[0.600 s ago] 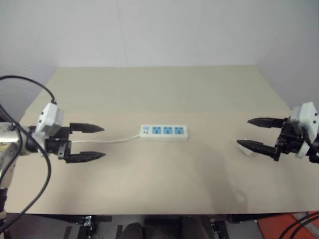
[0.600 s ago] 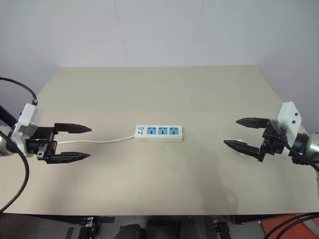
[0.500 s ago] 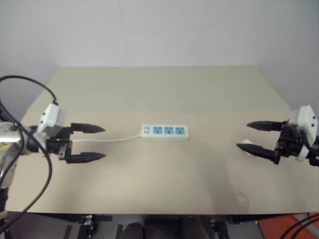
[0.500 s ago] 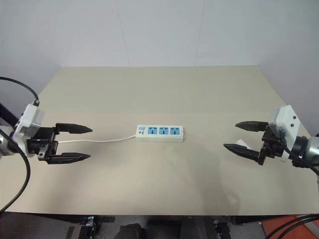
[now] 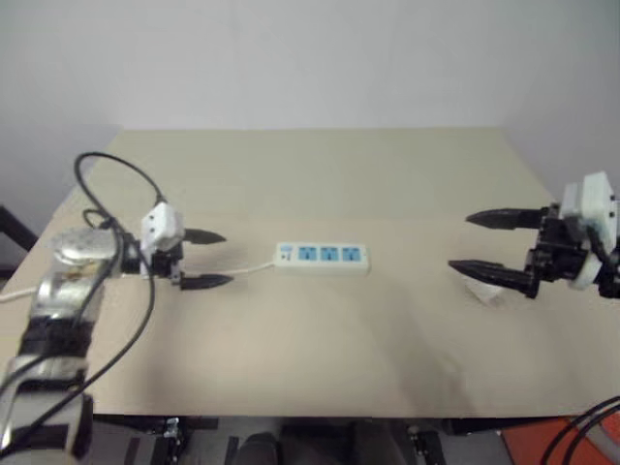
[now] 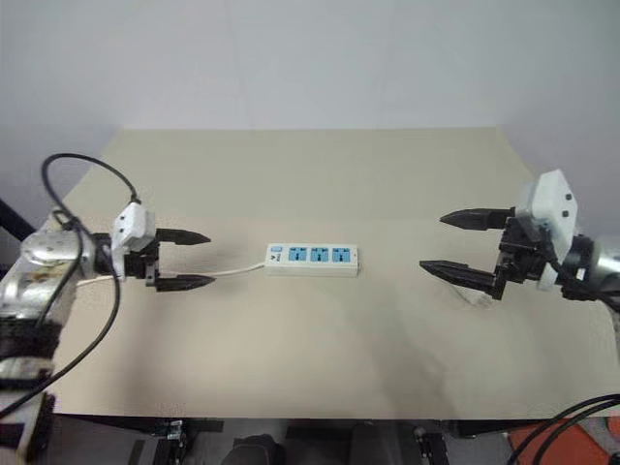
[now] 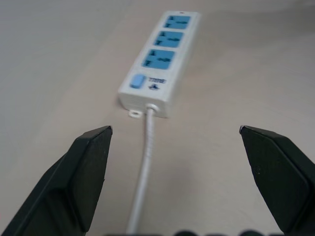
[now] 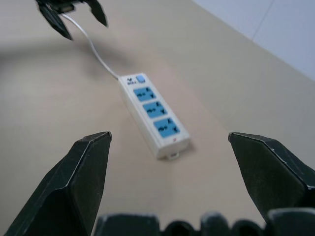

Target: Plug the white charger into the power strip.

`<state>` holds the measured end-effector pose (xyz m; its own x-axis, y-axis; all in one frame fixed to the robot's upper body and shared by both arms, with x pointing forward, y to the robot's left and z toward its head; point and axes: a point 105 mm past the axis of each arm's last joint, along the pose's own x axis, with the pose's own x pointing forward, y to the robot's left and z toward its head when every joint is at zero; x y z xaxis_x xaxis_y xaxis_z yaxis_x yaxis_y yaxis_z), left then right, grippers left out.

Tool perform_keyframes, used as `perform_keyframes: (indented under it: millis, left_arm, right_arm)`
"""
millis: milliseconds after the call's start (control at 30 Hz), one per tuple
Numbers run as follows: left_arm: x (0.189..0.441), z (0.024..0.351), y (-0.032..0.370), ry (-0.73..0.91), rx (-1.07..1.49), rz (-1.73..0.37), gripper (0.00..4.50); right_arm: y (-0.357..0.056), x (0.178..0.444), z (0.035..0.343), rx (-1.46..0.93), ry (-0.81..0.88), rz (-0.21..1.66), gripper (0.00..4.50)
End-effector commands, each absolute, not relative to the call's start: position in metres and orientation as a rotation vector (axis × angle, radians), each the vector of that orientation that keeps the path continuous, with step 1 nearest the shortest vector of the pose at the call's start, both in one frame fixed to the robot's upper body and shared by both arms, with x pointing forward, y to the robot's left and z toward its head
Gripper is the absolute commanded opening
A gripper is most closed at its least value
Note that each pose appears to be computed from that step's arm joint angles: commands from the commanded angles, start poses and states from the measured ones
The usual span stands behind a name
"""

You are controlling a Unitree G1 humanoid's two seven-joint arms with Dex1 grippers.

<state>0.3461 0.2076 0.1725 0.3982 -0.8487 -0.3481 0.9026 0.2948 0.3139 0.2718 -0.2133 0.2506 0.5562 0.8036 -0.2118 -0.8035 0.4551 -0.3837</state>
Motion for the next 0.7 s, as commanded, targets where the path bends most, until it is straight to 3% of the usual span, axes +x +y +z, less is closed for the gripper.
perform_keyframes:
  millis: [33, 333, 633, 700]
  left_arm:
    - [0.363, 0.177, 0.204, 0.076, 0.523, -1.185, 4.5]
    - [0.383, 0.154, 0.178, 0.193, 0.611, -1.282, 4.5]
    - [0.395, 0.108, 0.169, 0.308, 0.676, -1.159, 4.5]
    - [0.398, 0.105, 0.165, 0.302, 0.657, -1.137, 4.12]
  right_arm:
    - [-0.203, 0.264, 0.267, -0.498, -0.058, 1.005, 4.47]
    - [-0.199, 0.257, 0.271, -0.459, -0.087, 0.977, 4.47]
    - [-0.197, 0.249, 0.279, -0.428, -0.123, 0.957, 4.47]
    - [-0.197, 0.247, 0.279, -0.43, -0.122, 0.954, 4.5]
